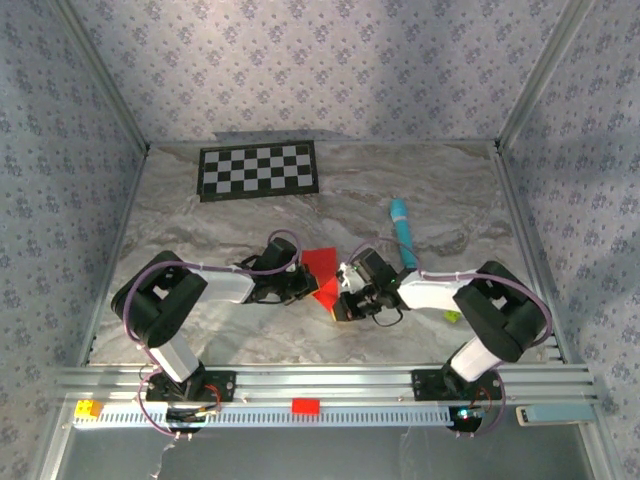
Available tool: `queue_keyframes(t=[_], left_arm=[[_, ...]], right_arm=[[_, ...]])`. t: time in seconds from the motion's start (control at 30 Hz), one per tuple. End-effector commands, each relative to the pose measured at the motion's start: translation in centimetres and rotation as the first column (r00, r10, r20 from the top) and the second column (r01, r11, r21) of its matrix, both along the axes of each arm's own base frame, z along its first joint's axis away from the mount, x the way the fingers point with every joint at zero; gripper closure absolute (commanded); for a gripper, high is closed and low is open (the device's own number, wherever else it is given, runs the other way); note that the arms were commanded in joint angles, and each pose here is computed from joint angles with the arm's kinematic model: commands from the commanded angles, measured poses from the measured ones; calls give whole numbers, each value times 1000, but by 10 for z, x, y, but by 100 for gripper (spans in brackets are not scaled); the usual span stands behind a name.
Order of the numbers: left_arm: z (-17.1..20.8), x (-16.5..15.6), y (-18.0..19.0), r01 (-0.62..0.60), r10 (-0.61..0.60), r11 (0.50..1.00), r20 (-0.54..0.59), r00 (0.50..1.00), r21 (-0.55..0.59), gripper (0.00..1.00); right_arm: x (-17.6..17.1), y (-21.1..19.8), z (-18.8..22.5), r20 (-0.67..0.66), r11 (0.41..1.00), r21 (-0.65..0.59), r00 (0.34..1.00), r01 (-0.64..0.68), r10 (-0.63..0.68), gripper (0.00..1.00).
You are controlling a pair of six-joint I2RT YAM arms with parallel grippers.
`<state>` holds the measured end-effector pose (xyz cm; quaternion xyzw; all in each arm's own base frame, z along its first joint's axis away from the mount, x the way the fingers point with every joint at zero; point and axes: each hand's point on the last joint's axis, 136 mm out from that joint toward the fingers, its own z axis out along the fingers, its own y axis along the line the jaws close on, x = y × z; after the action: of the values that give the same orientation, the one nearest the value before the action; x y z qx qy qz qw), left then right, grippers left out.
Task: Fold a paper plane with a square sheet of paper (pick it up from the middle)
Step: Third fold the triangle at the center of the table.
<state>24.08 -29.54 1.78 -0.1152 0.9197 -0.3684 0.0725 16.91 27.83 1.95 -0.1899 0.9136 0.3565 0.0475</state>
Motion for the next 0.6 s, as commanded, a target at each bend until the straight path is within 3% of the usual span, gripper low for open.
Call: queue_keyframes(t=[0.0,0.1,0.3,0.57], left_arm=[[-35,-14,24,-23,35,990,-82,996,139,100],[-35,-14,24,-23,34,990,-82,996,136,100],[-31,-14,21,-20,30,992,-76,997,125,100],[-30,-12,21,-24,33,992,-71,997,120,100]], right_arm=[[-24,-17,-8,-68,998,-38,997,-40,37,94],[-20,-20,-1,-61,1000,-20,998,-18,17,94],[2,1,51,-11,991,136,1000,9,-7,94],[32,23,42,-50,992,105,997,66,-61,92]])
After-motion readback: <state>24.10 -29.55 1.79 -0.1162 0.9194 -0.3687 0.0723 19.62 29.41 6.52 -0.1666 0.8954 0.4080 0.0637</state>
